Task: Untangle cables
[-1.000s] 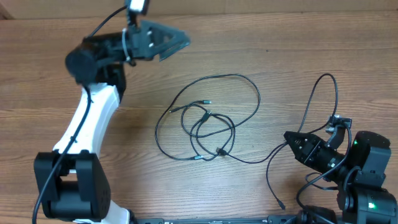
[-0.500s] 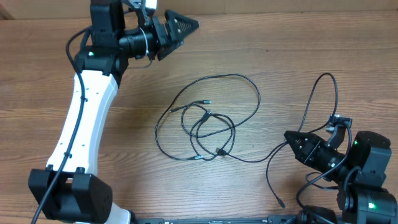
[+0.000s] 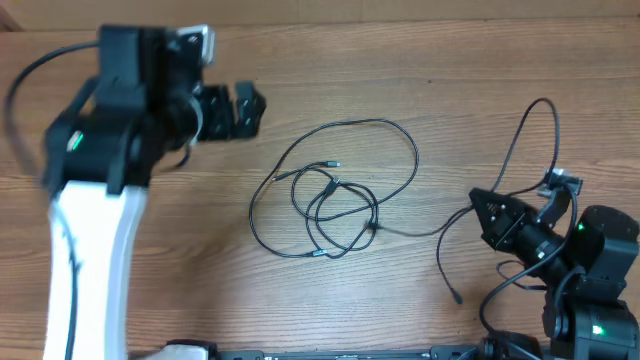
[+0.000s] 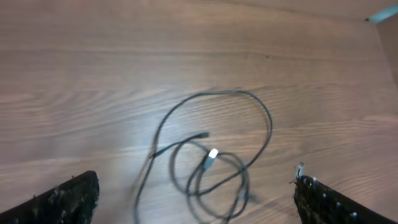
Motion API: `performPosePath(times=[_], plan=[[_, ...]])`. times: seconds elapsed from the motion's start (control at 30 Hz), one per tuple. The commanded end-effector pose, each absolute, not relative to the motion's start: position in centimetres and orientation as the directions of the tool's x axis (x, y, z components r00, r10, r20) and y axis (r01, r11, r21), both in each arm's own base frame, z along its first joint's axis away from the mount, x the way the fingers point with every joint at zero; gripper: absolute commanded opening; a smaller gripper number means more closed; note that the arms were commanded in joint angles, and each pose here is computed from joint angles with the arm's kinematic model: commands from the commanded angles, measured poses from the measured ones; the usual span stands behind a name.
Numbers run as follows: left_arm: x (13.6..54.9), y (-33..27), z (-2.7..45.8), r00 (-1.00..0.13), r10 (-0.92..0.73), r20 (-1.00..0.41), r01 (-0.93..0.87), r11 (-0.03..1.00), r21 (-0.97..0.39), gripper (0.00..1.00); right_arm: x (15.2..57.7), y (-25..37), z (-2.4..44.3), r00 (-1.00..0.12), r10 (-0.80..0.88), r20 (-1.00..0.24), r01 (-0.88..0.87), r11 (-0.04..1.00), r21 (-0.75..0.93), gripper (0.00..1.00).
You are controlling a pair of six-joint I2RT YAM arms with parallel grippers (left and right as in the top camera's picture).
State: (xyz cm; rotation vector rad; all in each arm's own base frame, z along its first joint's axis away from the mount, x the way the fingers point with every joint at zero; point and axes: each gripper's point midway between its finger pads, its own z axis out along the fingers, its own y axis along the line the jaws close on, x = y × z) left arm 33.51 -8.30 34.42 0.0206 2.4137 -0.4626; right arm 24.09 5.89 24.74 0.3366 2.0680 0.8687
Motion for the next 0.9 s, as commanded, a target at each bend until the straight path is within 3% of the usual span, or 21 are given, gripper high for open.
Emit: performPosePath(times=[0.0,0.13,0.43,0.63,0.87], plan=[[30.7,-5.8,35.6,-0.731,-0.066,-0.679,0.092,0.977,-0.194,0.99,24.2,6.7,26.5,-0.585,0.485,-0.65,-0.17,0.71,0.683,0.04],[27.7,-5.3,34.1,-0.721,-0.079,-0.688,0.081,0.977,-0.198,1.0,24.5,6.8,27.2,-0.563,0.478,-0.675,-0.202,0.712,0.673,0.04],[22.2,-2.8,28.0,-0.669,-0.171,-0.724,-0.042,0.98,-0.192,1.0,23.5,7.0,25.2,-0.629,0.479,-0.612,-0.138,0.706,0.694,0.04],[20.5,-1.8,24.8,-0.707,-0.165,-0.687,-0.086,0.985,-0.149,1.0,22.9,7.0,24.2,-0.66,0.483,-0.576,-0.1,0.702,0.705,0.04],[19.8,-1.7,23.1,-0.768,-0.158,-0.621,-0.098,0.987,-0.13,1.0,24.4,5.4,25.2,-0.573,0.495,-0.653,-0.088,0.755,0.65,0.04]])
